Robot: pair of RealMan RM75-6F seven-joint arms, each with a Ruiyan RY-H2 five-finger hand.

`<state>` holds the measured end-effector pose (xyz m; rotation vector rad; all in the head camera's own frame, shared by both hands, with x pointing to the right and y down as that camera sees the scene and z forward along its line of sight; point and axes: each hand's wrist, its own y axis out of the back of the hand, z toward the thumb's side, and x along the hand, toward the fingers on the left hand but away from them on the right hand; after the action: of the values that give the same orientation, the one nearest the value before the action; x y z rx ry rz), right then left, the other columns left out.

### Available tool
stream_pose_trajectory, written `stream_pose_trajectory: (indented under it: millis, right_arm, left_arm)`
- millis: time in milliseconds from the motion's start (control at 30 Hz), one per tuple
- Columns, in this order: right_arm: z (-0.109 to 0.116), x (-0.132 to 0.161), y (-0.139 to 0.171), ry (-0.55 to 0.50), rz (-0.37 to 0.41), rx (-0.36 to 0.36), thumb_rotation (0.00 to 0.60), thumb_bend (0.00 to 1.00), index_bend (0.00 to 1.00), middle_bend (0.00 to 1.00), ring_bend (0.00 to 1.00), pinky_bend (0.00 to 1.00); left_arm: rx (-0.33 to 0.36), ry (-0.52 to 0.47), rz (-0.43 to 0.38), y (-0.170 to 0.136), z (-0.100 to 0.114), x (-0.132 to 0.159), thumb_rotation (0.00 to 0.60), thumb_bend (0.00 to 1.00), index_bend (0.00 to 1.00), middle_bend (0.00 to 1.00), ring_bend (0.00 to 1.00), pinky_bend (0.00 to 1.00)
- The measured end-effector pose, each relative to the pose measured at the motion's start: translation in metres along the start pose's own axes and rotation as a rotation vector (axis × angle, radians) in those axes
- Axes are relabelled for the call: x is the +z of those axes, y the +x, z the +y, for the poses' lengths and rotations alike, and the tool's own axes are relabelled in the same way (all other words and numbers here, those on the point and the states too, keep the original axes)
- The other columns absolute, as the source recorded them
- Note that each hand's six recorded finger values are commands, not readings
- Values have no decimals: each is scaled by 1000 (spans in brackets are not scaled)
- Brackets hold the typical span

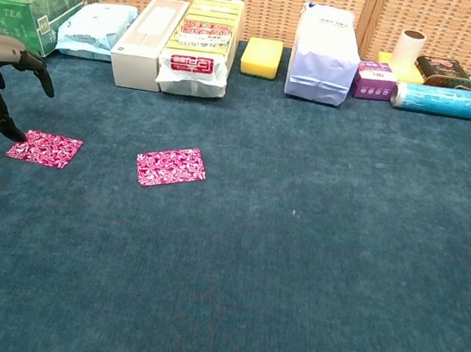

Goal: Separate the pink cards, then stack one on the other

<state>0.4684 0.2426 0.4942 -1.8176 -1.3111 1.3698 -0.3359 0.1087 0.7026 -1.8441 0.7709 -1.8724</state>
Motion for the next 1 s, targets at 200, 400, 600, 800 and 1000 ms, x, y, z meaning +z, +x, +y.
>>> stream_pose_trajectory:
  millis: [200, 400, 600, 800, 1000]
  right_arm:
    - [-2, 2, 0, 2, 3, 6, 600, 0, 103, 0, 0, 0]
    - [-1, 2, 0, -4, 4, 6, 600, 0, 103, 0, 0, 0]
    - [0, 2, 0, -9, 3, 6, 600, 0, 102, 0, 0, 0]
    - [1, 1, 1, -9, 4, 5, 600, 0, 103, 0, 0, 0]
    - [1, 1, 1, -12, 5, 4, 600, 0, 102, 0, 0, 0]
  left_arm:
    - [30, -7, -82, 1, -9, -10, 600, 84, 238, 0, 0, 163]
    - [17, -13, -115, -1, -25, -21, 600, 89, 238, 0, 0, 163]
    - [12, 5, -129, 0, -35, -21, 600, 95, 239, 0, 0, 162]
    - [3, 2, -122, 4, -40, -19, 600, 110, 238, 0, 0, 162]
    - [-2, -3, -117, 7, -43, -17, 600, 129, 238, 0, 0, 162]
